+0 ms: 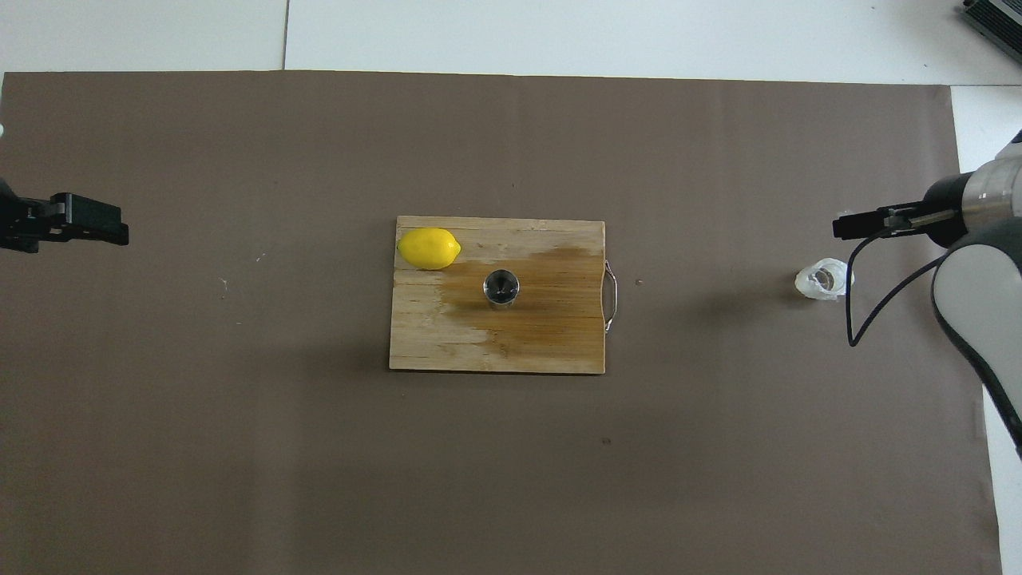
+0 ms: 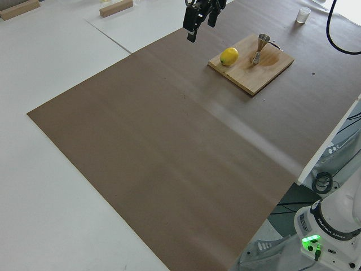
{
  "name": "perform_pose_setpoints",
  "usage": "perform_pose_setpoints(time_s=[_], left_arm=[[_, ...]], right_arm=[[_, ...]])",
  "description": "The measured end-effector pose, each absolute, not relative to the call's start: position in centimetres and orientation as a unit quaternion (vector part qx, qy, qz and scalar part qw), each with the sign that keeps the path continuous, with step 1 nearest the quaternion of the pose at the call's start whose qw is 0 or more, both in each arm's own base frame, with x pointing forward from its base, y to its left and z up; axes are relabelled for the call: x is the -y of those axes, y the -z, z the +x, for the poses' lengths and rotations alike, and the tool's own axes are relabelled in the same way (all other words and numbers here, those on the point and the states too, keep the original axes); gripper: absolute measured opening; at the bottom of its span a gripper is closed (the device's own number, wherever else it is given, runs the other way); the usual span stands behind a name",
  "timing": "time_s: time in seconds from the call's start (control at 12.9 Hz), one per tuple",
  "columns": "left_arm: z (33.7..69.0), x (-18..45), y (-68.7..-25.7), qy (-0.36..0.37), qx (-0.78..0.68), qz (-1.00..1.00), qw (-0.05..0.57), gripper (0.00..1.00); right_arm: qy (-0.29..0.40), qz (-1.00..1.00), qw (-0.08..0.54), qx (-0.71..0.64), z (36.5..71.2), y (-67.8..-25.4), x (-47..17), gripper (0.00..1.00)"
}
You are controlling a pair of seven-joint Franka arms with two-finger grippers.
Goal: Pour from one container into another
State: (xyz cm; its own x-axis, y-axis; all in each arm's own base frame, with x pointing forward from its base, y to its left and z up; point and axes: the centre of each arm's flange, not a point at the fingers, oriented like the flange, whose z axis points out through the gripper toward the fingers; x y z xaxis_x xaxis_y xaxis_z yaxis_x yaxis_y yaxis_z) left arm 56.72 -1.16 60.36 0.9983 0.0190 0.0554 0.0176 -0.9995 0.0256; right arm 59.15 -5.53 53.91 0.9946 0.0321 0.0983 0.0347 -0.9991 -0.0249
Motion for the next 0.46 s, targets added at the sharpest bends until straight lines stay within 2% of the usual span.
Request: perform_pose_setpoints(time_s=[0.46], left_arm=[[56.7, 1.2, -60.4, -0.028, -0.009, 0.999, 0.013, 1.00]], right_arm=[[-0.007, -1.000, -0.015, 0.005, 56.2, -60.5, 6.0, 1.00]])
